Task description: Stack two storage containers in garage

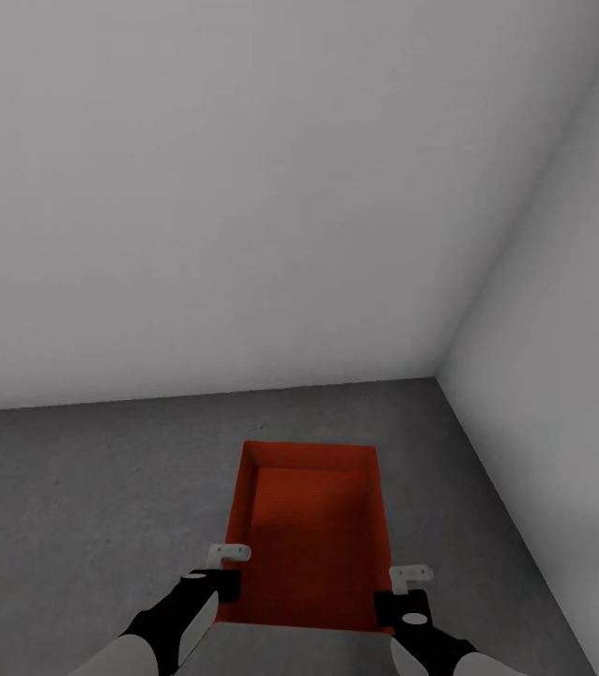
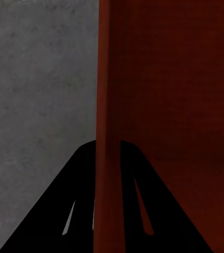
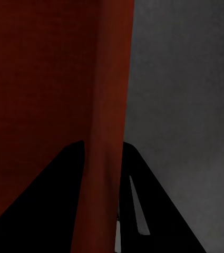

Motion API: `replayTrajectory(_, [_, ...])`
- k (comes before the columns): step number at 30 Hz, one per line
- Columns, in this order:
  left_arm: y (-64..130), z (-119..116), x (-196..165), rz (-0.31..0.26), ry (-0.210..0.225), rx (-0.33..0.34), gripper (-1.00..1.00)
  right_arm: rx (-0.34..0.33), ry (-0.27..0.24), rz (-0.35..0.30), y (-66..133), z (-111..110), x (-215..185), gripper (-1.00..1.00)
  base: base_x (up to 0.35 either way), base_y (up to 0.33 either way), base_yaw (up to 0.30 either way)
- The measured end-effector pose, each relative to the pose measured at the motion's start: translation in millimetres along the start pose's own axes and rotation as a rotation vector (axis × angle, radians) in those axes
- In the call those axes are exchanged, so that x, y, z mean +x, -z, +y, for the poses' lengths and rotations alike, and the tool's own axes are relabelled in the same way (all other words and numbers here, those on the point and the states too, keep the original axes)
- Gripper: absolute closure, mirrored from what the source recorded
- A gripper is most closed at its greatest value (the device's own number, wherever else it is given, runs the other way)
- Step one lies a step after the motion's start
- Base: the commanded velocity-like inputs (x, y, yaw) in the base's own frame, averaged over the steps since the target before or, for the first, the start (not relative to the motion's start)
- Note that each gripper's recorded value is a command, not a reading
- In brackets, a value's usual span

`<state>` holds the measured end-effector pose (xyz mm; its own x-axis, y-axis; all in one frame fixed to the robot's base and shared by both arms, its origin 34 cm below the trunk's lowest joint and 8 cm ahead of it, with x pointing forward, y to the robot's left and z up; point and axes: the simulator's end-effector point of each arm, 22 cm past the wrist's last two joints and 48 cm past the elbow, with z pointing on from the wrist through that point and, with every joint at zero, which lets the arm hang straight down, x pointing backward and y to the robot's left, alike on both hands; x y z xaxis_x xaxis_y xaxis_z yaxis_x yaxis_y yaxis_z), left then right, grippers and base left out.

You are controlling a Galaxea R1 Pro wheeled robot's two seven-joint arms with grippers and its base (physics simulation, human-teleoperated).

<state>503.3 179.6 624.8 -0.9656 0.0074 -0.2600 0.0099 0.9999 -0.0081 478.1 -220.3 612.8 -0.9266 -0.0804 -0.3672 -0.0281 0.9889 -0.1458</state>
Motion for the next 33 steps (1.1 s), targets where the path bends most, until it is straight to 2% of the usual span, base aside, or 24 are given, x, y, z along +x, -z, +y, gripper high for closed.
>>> replayTrajectory(33, [0.1, -0.2, -1.0, -0.003, 0.000, 0.000, 1.00, 0.000, -0.001, -0.003, 0.0, -0.2, -0.7, 1.00, 0.000, 0.000, 0.000])
